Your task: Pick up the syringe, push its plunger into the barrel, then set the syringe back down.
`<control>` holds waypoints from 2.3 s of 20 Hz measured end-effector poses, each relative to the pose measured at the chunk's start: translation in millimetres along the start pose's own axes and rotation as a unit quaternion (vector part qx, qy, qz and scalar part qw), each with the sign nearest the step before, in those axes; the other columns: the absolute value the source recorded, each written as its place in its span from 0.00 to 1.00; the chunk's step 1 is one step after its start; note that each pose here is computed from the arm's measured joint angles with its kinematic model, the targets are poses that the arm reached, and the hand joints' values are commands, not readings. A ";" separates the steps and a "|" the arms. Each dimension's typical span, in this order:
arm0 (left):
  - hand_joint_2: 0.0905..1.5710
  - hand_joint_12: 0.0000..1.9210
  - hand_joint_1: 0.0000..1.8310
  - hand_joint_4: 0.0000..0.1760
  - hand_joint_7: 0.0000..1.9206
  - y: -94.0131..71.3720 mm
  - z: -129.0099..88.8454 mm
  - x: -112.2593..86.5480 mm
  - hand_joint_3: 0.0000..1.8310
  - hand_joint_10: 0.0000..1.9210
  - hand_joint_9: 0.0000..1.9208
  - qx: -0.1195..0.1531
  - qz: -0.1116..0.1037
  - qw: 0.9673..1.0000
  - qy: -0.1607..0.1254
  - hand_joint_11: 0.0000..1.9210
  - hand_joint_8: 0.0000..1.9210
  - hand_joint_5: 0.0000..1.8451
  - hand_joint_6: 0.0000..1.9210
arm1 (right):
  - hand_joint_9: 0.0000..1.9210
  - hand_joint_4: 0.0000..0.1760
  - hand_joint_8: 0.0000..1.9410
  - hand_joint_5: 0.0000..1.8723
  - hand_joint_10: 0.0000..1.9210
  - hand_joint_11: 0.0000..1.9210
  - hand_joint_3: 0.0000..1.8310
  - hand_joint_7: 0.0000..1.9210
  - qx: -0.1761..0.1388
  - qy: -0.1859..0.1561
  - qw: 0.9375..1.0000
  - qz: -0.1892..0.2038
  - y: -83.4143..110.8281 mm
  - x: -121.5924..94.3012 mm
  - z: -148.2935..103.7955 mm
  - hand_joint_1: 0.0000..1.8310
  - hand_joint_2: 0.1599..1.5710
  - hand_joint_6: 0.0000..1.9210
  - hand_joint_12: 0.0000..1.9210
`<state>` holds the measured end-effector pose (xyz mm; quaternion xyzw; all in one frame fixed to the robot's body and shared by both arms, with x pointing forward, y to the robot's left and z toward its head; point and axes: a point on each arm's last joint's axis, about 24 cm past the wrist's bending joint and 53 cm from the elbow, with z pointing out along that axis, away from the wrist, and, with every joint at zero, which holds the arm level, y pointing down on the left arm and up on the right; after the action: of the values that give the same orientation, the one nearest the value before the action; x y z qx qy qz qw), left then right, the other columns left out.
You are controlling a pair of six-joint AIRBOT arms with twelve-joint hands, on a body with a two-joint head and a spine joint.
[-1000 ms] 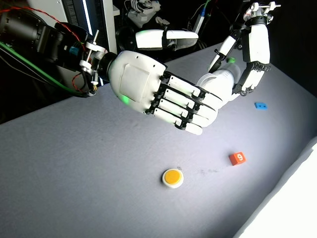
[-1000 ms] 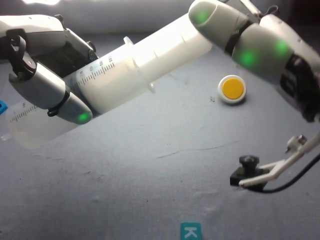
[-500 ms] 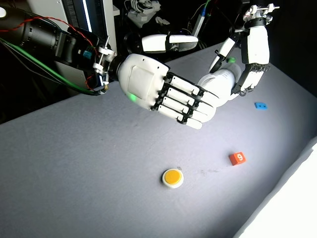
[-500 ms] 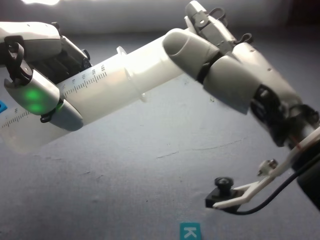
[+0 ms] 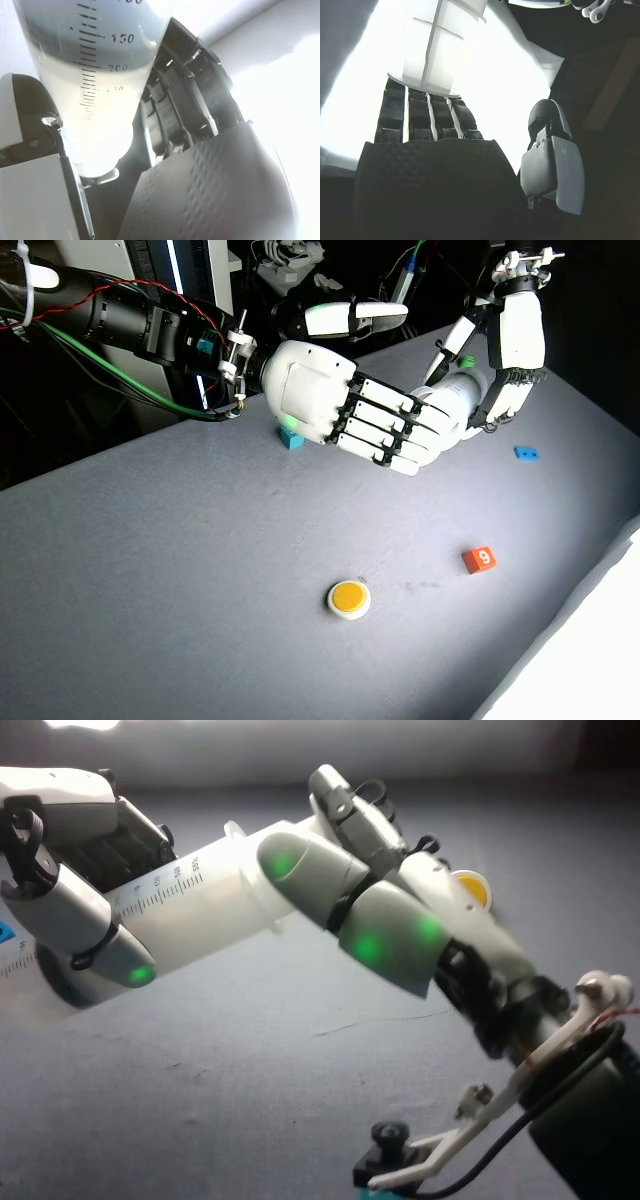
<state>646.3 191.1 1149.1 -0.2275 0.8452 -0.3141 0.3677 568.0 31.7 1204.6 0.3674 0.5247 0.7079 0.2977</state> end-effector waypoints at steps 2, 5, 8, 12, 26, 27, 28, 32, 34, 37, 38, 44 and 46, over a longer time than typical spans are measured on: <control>0.68 0.71 0.75 0.00 0.55 2.6 0.0 0.3 0.00 0.59 0.47 -0.005 0.004 1.000 0.001 0.35 0.50 0.50 0.57 | 0.00 0.00 0.00 0.00 0.00 0.00 0.00 0.00 0.006 0.007 1.000 0.011 -6.3 10.2 0.5 0.00 0.67 0.00 0.00; 0.68 0.71 0.75 0.00 0.55 3.6 0.0 0.4 0.00 0.60 0.46 -0.007 0.005 1.000 0.001 0.35 0.49 0.50 0.58 | 0.00 0.00 0.00 0.00 0.00 0.00 0.00 0.00 0.023 0.018 0.999 0.030 -16.1 23.7 2.4 0.00 0.67 0.00 0.00; 0.69 0.70 0.75 0.00 0.54 4.6 0.0 0.0 0.00 0.59 0.47 -0.010 0.007 1.000 0.000 0.35 0.48 0.49 0.61 | 0.00 0.00 0.00 0.00 0.00 0.00 0.00 0.00 0.032 0.031 0.998 0.041 -21.2 33.2 3.9 0.00 0.67 0.00 0.00; 0.68 0.70 0.75 0.00 0.55 12.7 -0.2 1.3 0.00 0.60 0.47 -0.026 0.010 1.000 0.003 0.35 0.50 0.50 0.57 | 0.00 0.00 0.00 0.00 0.00 0.00 0.00 0.00 0.047 0.035 0.997 0.058 -28.8 38.5 3.3 0.00 0.67 0.00 0.00; 0.69 0.70 0.75 0.00 0.54 -26.1 0.7 7.3 0.00 0.60 0.46 0.047 -0.030 0.998 0.006 0.34 0.50 0.50 0.58 | 0.00 0.00 0.00 0.00 0.00 0.00 0.00 0.00 0.030 0.007 0.998 -0.051 23.7 -50.5 -9.9 0.00 0.69 0.00 0.00; 0.68 0.71 0.75 0.00 0.55 -27.3 1.0 7.8 0.00 0.61 0.46 0.048 -0.029 0.998 0.006 0.35 0.47 0.51 0.57 | 0.00 0.00 0.00 0.00 0.00 0.00 0.00 0.00 0.028 -0.011 0.998 -0.061 29.8 -67.9 -14.2 0.00 0.69 0.00 0.00; 0.68 0.71 0.75 0.00 0.56 -26.8 1.1 7.3 0.00 0.62 0.46 0.048 -0.024 0.999 0.005 0.34 0.46 0.51 0.56 | 0.00 0.00 0.00 0.00 0.00 0.00 0.00 0.00 0.026 -0.020 0.997 -0.069 33.5 -77.2 -18.2 0.00 0.69 0.00 0.00; 0.69 0.72 0.75 0.00 0.55 -17.8 2.6 12.7 0.00 0.62 0.45 0.033 0.000 0.999 0.007 0.33 0.44 0.49 0.61 | 0.00 0.00 0.00 0.00 0.00 0.00 0.00 0.00 0.014 -0.012 0.986 -0.164 51.4 -104.1 -37.6 0.00 0.69 0.00 0.00; 0.69 0.72 0.75 0.00 0.55 -12.6 5.0 16.5 0.00 0.62 0.45 0.025 0.014 1.000 0.009 0.33 0.44 0.50 0.61 | 0.00 0.00 0.00 0.00 0.00 0.00 0.01 0.00 0.015 -0.004 0.979 -0.204 58.0 -112.6 -45.9 0.00 0.70 0.00 0.00; 0.69 0.72 0.75 0.00 0.54 -5.3 13.9 27.0 0.00 0.63 0.45 0.013 0.041 0.999 0.018 0.33 0.45 0.48 0.62 | 0.00 0.00 0.00 0.00 0.00 0.00 0.00 0.00 0.043 0.009 0.965 -0.258 55.0 -126.1 -59.0 0.00 0.68 0.00 0.00; 0.69 0.72 0.75 0.00 0.55 -2.5 16.9 30.8 0.00 0.62 0.45 0.010 0.050 0.998 0.022 0.33 0.45 0.49 0.62 | 0.00 0.00 0.00 0.00 0.00 0.00 0.00 0.00 0.054 0.013 0.962 -0.267 51.5 -128.2 -61.7 0.00 0.68 0.00 0.00; 0.68 0.72 0.75 0.00 0.54 26.1 41.8 36.0 0.00 0.61 0.47 -0.020 0.097 0.995 0.028 0.33 0.50 0.51 0.54 | 0.00 0.00 0.00 0.00 0.00 0.00 0.00 0.00 0.098 0.051 0.949 -0.296 28.2 -122.6 -66.2 0.00 0.68 0.00 0.00; 0.69 0.71 0.75 0.00 0.54 36.5 49.7 35.6 0.00 0.61 0.47 -0.032 0.109 0.993 0.029 0.34 0.50 0.49 0.58 | 0.00 0.00 0.00 0.00 0.00 0.00 0.00 0.00 0.100 0.055 0.947 -0.301 26.5 -121.0 -66.0 0.00 0.68 0.00 0.00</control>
<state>656.4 176.6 1080.1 -0.1365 0.8850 -0.2510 0.3676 579.0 -107.8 1193.1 0.1810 0.6947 0.5480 0.4292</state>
